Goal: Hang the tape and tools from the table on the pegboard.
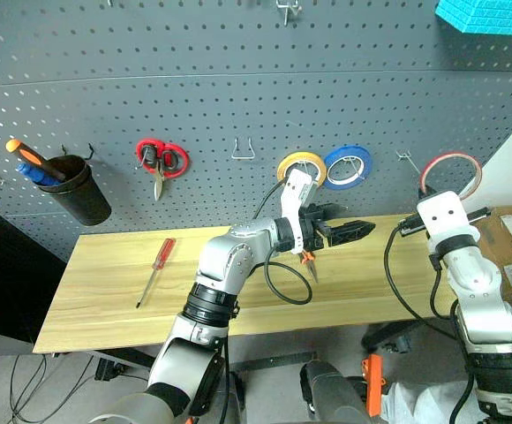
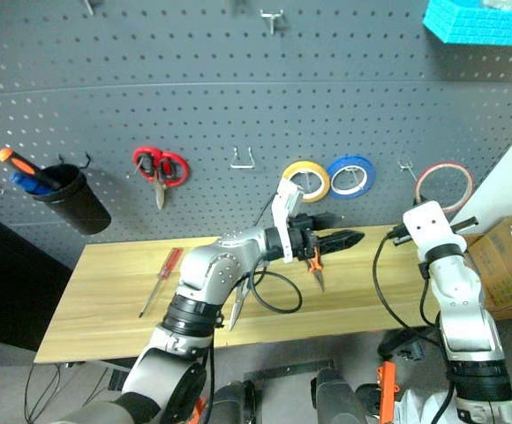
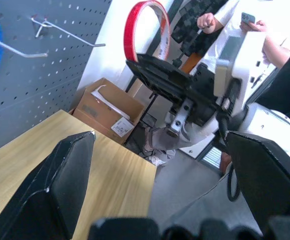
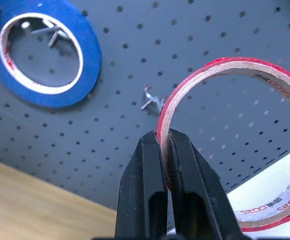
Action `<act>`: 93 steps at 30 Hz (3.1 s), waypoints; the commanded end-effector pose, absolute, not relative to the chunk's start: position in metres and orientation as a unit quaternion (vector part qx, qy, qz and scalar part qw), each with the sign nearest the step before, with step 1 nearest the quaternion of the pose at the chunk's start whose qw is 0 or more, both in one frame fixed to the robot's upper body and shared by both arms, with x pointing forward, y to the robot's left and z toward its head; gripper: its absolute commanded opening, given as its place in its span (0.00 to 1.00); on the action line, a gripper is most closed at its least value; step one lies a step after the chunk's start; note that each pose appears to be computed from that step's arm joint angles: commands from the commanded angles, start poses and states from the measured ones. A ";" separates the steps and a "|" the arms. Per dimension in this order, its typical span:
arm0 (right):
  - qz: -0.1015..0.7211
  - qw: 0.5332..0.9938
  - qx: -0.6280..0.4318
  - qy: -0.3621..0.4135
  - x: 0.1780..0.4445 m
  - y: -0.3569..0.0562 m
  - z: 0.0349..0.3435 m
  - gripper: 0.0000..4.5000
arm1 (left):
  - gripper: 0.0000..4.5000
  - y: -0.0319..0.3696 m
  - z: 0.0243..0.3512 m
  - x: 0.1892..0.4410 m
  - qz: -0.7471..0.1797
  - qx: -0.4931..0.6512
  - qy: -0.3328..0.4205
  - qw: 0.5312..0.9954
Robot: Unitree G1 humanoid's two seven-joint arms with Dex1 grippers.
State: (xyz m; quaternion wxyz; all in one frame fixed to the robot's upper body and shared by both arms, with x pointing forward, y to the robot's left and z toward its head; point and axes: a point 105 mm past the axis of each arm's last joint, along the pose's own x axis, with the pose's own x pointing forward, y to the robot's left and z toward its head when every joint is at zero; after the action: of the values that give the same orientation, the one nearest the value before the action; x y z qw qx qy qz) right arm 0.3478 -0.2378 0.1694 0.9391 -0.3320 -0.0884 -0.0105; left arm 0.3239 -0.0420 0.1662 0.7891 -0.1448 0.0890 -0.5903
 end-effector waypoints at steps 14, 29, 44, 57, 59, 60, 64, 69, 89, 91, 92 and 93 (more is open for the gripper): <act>0.060 0.955 -0.265 -0.114 0.379 -0.232 0.180 0.01 | 1.00 -0.061 0.185 0.319 -0.608 -0.149 0.053 0.778; 0.085 0.956 -0.267 -0.093 0.391 -0.232 0.173 0.01 | 1.00 -0.053 0.180 0.319 -0.581 -0.163 0.066 0.795; 0.066 0.966 -0.244 -0.058 0.402 -0.250 0.162 0.01 | 1.00 -0.042 0.176 0.313 -0.559 -0.169 0.079 0.808; 0.040 0.969 -0.243 -0.037 0.393 -0.262 0.152 0.81 | 1.00 -0.042 0.176 0.314 -0.557 -0.169 0.082 0.809; 0.039 0.970 -0.239 -0.031 0.386 -0.261 0.147 0.94 | 1.00 -0.043 0.175 0.314 -0.557 -0.169 0.082 0.809; 0.040 0.971 -0.235 -0.027 0.382 -0.261 0.144 1.00 | 1.00 -0.043 0.175 0.314 -0.558 -0.169 0.082 0.809; 0.068 0.977 -0.199 0.024 0.348 -0.246 0.114 1.00 | 1.00 -0.034 0.166 0.318 -0.537 -0.158 0.085 0.825; 0.097 0.977 -0.162 0.101 0.316 -0.227 0.091 1.00 | 1.00 -0.012 0.150 0.334 -0.463 -0.139 0.096 0.870; 0.201 0.940 -0.066 0.269 0.370 -0.102 0.063 1.00 | 1.00 0.099 0.097 0.301 -0.245 -0.116 0.176 0.946; 0.204 0.938 -0.058 0.275 0.376 -0.099 0.061 1.00 | 1.00 0.100 0.097 0.299 -0.244 -0.116 0.178 0.946; 0.204 0.936 -0.050 0.281 0.379 -0.098 0.060 1.00 | 1.00 0.100 0.097 0.298 -0.245 -0.116 0.178 0.946; 0.203 0.935 -0.045 0.286 0.382 -0.098 0.058 1.00 | 1.00 0.101 0.097 0.298 -0.244 -0.116 0.178 0.946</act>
State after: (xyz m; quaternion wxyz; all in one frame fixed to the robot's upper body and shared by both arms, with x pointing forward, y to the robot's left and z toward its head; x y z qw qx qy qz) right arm 0.3766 -0.0978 0.0534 0.9319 -0.0581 0.2957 0.2017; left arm 0.3007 0.1032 0.0836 0.9438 -0.1179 0.2028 -0.2327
